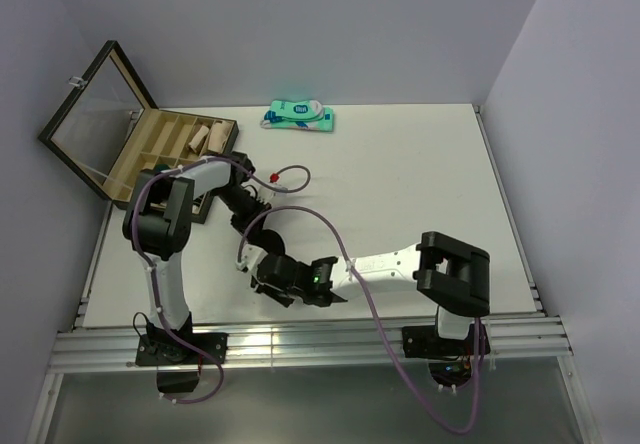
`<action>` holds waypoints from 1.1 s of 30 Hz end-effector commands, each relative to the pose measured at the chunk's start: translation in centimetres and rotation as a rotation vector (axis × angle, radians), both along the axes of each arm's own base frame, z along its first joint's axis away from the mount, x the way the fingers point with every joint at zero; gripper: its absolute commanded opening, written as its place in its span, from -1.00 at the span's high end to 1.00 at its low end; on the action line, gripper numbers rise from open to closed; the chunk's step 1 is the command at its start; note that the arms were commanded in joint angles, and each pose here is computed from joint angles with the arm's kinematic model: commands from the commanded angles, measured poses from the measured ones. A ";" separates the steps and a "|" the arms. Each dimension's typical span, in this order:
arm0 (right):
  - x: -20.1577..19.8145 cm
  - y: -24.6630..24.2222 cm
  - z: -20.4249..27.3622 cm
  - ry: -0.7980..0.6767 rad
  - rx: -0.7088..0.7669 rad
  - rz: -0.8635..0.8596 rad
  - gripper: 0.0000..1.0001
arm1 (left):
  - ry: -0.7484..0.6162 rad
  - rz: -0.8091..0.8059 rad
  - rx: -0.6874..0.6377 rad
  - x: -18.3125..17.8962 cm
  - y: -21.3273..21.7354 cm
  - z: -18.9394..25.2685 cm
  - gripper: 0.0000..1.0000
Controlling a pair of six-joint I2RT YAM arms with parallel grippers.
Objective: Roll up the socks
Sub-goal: Roll the sock at the center of the board.
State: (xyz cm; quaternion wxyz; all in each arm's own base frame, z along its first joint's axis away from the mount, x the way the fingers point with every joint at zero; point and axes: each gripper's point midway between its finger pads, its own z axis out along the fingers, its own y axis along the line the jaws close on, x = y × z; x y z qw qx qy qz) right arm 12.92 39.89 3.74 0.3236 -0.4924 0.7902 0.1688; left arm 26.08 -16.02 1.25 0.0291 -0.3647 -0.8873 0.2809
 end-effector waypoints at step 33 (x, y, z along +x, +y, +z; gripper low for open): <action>0.9 -3.4 -8.1 0.588 -0.092 -0.037 0.93 | -0.596 0.280 -0.124 12.8 -1.1 10.7 0.07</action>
